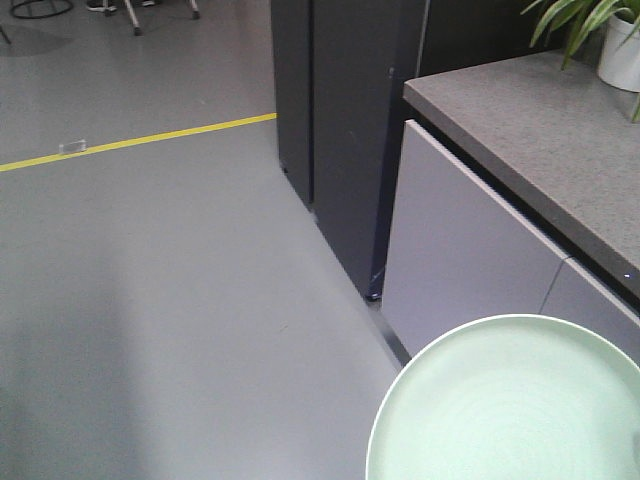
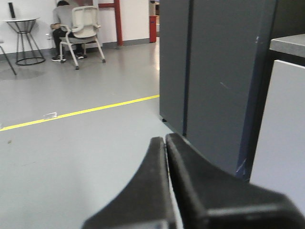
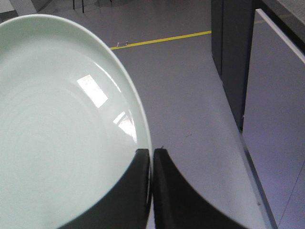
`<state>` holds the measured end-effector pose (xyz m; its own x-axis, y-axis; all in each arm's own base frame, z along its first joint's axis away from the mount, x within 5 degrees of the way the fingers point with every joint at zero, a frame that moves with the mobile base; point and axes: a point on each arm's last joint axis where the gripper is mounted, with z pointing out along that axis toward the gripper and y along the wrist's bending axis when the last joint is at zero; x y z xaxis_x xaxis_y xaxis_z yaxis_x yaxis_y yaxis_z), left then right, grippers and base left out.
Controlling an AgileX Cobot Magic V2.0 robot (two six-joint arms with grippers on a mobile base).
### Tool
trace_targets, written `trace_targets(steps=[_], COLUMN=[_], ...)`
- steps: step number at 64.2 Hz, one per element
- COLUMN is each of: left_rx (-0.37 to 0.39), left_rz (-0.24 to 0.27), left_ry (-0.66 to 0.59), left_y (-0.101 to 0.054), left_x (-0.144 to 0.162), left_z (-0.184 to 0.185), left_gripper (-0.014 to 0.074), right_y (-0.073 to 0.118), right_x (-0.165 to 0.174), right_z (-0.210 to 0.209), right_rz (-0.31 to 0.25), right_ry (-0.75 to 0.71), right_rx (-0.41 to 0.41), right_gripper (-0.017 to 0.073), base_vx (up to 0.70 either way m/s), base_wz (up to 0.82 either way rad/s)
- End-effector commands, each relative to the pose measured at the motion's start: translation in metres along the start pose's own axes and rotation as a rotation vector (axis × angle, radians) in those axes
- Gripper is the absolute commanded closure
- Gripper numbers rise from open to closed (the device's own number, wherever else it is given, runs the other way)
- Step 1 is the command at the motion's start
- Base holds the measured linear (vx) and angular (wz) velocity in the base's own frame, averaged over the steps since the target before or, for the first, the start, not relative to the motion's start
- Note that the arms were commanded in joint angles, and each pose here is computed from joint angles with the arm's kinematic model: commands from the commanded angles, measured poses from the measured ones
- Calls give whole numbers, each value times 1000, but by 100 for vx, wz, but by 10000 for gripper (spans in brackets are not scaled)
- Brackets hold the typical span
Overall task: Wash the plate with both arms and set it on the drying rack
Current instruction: 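Drive the base along the aisle toward the sink counter, then drive the base up to the stainless steel sink and stop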
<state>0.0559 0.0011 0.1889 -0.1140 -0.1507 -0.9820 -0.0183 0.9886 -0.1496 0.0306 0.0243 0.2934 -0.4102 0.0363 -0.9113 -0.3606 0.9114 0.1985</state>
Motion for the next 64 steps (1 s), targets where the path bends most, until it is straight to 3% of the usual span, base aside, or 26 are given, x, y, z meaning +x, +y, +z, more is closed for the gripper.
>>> trace_targets(steps=[1,64], left_rx=[35,35], left_rz=[-3,-3], left_ry=[-103,-103], left_y=[-4,-4], left_x=[-15,-15], left_z=[-3,-3], left_gripper=[600,600], right_y=[2,2], right_x=[-14,-14], right_z=[-4,-4], right_rz=[4,4], right_ry=[-96,-96], right_rx=[-6,-6], right_gripper=[561,561], base_vx=[9,8], base_wz=[-27,-31])
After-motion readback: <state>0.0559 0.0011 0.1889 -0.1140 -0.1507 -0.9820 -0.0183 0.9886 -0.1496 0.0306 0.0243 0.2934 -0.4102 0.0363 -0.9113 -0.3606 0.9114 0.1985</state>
